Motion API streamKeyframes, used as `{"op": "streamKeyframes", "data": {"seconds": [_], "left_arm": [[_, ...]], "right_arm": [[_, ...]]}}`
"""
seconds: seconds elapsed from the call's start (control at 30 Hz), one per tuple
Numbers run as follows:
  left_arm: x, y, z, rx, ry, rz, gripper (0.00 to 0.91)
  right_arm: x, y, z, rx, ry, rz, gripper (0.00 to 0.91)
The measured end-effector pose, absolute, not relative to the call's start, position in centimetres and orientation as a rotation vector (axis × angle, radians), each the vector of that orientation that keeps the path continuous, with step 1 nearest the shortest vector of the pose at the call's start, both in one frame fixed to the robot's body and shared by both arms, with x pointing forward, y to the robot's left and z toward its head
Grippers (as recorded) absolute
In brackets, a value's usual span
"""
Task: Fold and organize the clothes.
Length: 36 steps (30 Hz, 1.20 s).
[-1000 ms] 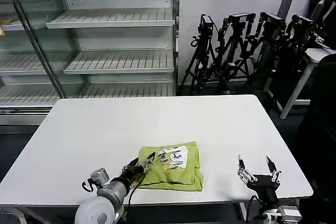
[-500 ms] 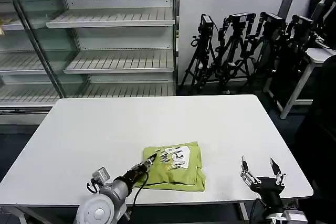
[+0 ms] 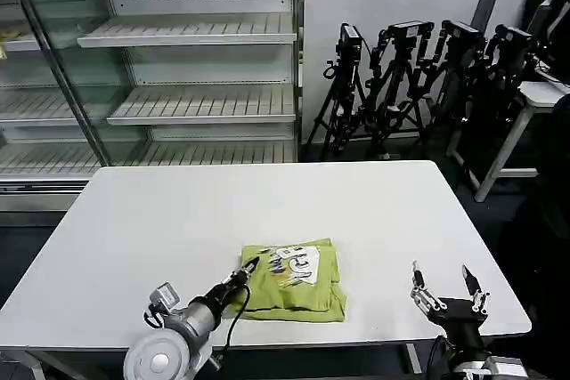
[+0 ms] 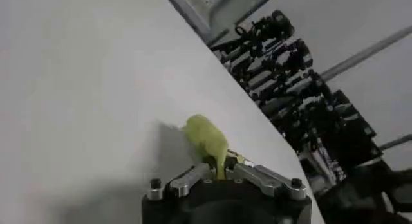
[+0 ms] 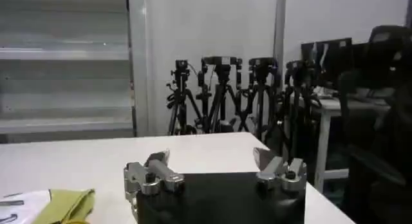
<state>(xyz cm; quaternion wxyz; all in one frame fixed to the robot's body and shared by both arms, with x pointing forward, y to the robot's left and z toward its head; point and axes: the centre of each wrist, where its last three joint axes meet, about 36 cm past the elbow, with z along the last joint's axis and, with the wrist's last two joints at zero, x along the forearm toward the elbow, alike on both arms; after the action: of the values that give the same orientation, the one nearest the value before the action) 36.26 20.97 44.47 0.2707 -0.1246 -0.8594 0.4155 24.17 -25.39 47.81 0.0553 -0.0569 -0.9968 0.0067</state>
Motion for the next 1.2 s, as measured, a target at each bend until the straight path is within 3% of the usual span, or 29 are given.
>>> {"op": "streamKeyframes", "data": {"seconds": [0.47,0.8,1.0,1.2], "left_arm": [[35.1,27.0,47.4,-0.205,-2.492,0.932,0.03],[33.8,35.5,52.6,-0.017,-2.783,0.261,0.04],[33.6,36.9,56.1,-0.004,-2.859,-0.175,0.04],[33.5,35.6,55.5,-0.024,-2.825,-0.501,0.04]], "right_arm": [[25.1,-25.3,48.8,-0.157,-3.053,0.008,0.907],[26.0,-24.8,48.7,-0.131,-3.06,-0.01,0.907],[26.1,-24.4,48.4,-0.115,-3.06,-0.027,0.907],[26.0,-24.0,48.0,-0.107,-3.061,-0.035,0.907]]}}
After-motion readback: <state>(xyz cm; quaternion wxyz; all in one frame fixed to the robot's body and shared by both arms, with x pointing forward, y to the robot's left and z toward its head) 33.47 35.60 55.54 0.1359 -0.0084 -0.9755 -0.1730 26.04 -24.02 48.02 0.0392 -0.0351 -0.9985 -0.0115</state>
